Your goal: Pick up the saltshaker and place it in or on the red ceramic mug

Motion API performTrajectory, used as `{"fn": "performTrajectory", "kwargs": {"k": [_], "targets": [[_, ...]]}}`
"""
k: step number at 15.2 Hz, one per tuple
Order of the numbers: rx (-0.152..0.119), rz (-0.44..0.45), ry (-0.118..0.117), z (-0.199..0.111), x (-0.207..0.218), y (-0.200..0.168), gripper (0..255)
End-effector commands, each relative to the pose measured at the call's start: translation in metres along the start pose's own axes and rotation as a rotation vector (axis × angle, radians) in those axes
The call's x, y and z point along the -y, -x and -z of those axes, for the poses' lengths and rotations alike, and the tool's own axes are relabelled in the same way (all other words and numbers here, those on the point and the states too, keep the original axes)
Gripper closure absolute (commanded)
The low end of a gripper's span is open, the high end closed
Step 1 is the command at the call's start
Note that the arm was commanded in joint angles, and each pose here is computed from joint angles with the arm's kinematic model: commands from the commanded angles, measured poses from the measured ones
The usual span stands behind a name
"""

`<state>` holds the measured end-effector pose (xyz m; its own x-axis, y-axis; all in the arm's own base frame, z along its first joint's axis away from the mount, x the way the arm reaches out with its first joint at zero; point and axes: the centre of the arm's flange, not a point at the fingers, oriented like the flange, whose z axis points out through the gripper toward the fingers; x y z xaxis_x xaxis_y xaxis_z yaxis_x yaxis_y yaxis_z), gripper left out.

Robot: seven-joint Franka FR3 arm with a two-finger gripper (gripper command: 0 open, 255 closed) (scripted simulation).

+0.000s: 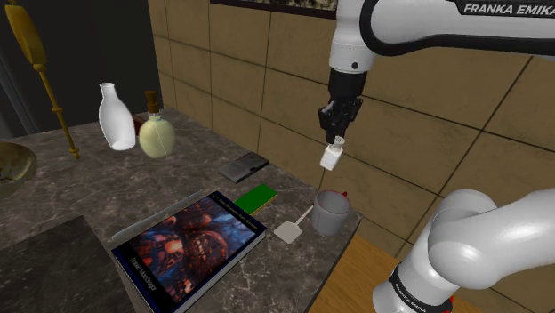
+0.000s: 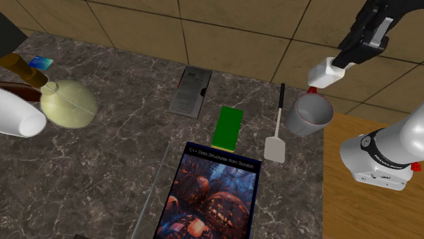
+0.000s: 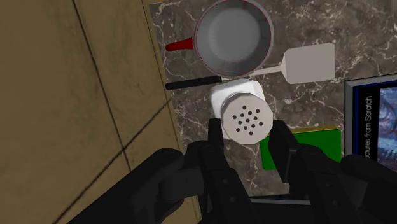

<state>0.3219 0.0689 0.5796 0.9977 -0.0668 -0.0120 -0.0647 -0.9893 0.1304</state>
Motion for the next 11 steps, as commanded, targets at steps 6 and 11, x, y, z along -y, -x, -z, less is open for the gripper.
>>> {"fn": "performTrajectory", "kwargs": {"k": [6, 11], "targets": [[0.000, 0.000, -0.001, -0.016, -0.024, 0.038, 255], [0.000, 0.000, -0.001, -0.042, -0.020, 0.038, 255]]}}
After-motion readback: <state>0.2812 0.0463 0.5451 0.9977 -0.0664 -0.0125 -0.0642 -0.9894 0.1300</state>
